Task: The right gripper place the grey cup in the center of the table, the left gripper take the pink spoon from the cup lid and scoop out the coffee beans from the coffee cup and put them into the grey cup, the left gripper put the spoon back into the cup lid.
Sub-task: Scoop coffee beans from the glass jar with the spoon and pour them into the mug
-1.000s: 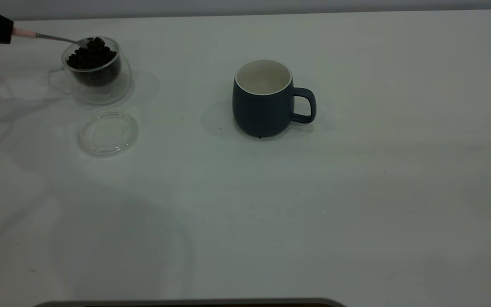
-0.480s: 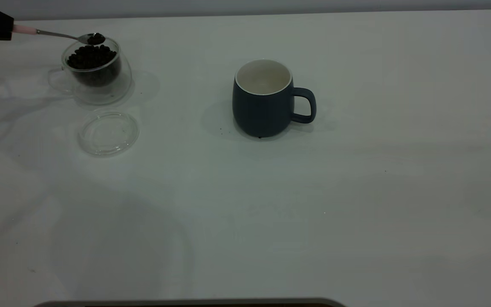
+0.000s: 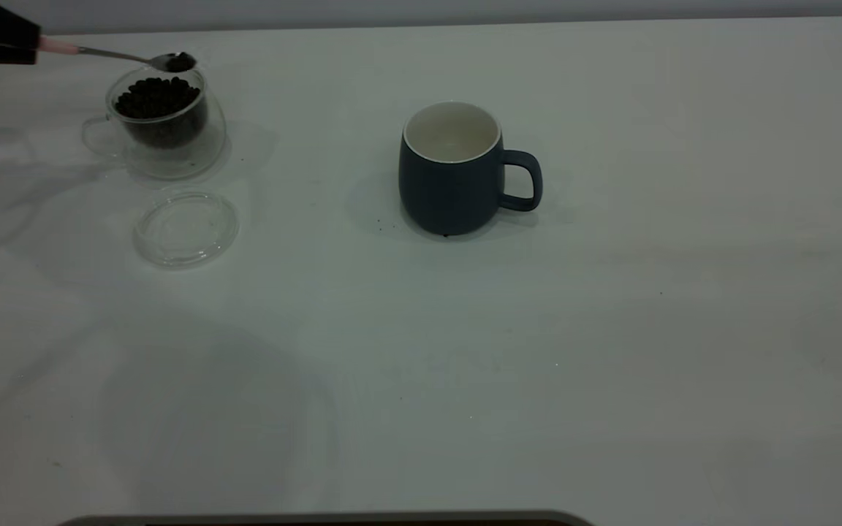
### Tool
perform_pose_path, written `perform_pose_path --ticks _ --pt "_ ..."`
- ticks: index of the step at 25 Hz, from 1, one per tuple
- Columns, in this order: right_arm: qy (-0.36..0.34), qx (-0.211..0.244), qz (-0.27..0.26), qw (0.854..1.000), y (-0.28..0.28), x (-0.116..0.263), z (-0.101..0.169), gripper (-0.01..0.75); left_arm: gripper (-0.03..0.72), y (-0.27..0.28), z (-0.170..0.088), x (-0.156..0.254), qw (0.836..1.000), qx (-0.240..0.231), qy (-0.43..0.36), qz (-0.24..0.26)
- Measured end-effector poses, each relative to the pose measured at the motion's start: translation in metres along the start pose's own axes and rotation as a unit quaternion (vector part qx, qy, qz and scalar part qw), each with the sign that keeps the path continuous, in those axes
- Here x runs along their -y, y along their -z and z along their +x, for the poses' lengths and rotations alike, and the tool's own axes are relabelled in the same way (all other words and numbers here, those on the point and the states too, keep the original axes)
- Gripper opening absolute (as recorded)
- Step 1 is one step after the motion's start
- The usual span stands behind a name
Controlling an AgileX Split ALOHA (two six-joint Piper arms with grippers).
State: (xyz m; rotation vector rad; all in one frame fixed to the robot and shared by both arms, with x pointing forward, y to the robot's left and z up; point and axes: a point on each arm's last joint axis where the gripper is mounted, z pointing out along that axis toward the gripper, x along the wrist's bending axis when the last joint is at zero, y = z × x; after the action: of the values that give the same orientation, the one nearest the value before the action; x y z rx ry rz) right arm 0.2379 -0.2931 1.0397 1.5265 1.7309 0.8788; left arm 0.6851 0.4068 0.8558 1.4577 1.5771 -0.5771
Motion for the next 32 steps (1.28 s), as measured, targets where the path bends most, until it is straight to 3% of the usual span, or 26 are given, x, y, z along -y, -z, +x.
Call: perform_pose_path --ticks 32 --pt "0.000 0.000 0.000 1.000 0.000 0.000 0.000 0.591 0.127 -0.130 -0.088 0.017 0.989 0.062 -0.071 0.115"
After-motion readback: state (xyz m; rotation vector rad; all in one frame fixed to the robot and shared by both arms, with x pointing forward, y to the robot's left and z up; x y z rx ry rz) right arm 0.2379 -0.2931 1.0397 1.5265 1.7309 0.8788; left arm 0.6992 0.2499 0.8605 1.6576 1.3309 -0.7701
